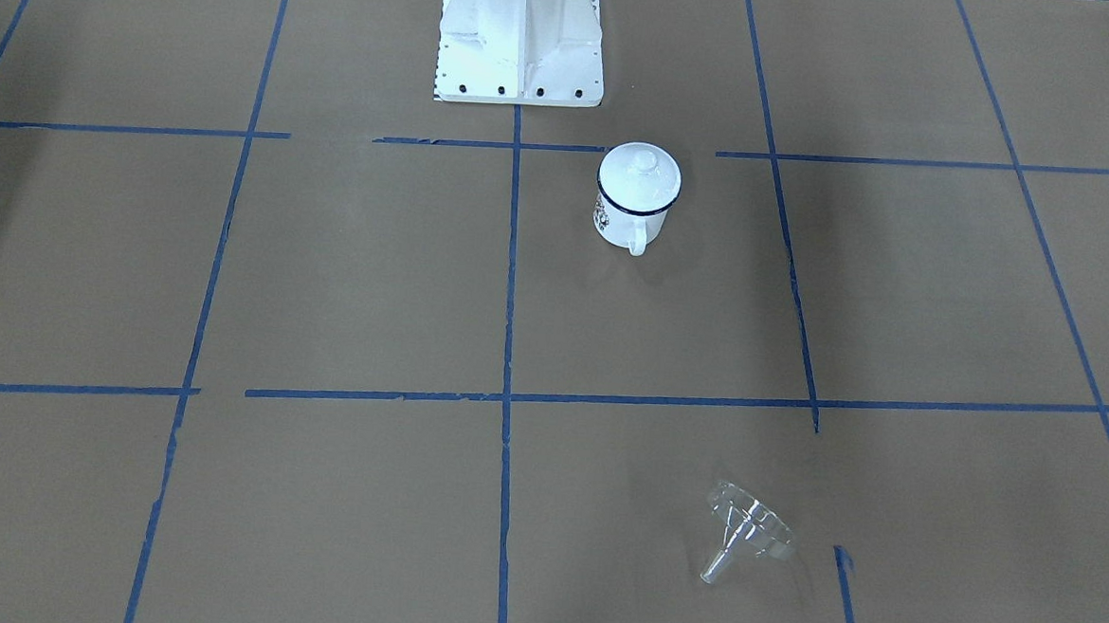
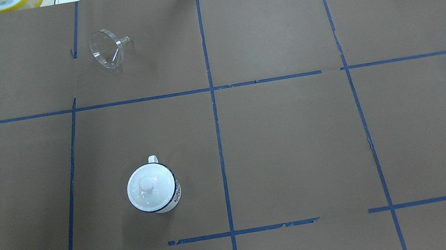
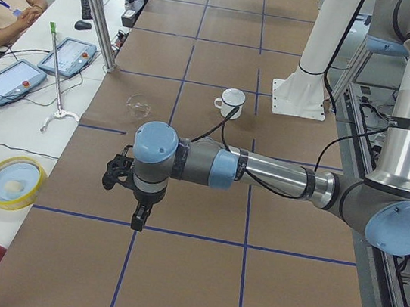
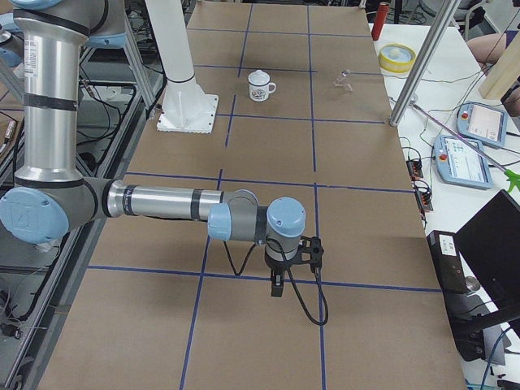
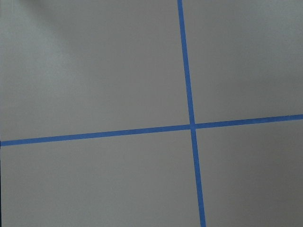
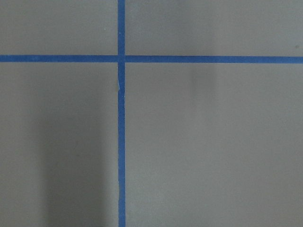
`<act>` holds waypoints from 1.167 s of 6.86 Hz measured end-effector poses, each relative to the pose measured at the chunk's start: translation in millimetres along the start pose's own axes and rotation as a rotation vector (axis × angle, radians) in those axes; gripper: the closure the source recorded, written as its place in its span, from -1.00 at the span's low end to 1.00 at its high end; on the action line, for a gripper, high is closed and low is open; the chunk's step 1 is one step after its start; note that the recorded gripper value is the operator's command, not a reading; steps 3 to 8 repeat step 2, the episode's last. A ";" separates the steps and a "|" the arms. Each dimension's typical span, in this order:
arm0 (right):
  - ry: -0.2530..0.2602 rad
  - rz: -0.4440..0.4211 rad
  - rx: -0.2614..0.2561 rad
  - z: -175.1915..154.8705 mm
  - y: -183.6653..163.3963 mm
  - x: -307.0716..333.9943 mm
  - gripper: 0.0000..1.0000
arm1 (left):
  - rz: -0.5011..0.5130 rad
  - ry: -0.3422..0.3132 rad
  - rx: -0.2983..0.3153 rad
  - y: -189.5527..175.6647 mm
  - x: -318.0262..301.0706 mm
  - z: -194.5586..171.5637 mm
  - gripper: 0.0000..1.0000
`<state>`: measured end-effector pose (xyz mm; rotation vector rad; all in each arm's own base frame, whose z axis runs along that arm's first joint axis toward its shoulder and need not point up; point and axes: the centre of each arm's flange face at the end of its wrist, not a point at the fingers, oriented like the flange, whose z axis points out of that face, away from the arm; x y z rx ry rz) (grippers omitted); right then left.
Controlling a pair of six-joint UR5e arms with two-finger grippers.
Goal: Remove funnel from cup
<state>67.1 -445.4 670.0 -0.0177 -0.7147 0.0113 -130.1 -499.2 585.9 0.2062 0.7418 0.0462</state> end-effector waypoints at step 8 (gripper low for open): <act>0.000 0.000 0.000 0.0 0.0 0.0 -1.00 | 0.000 0.004 -0.002 0.7 2.6 -2.0 -1.00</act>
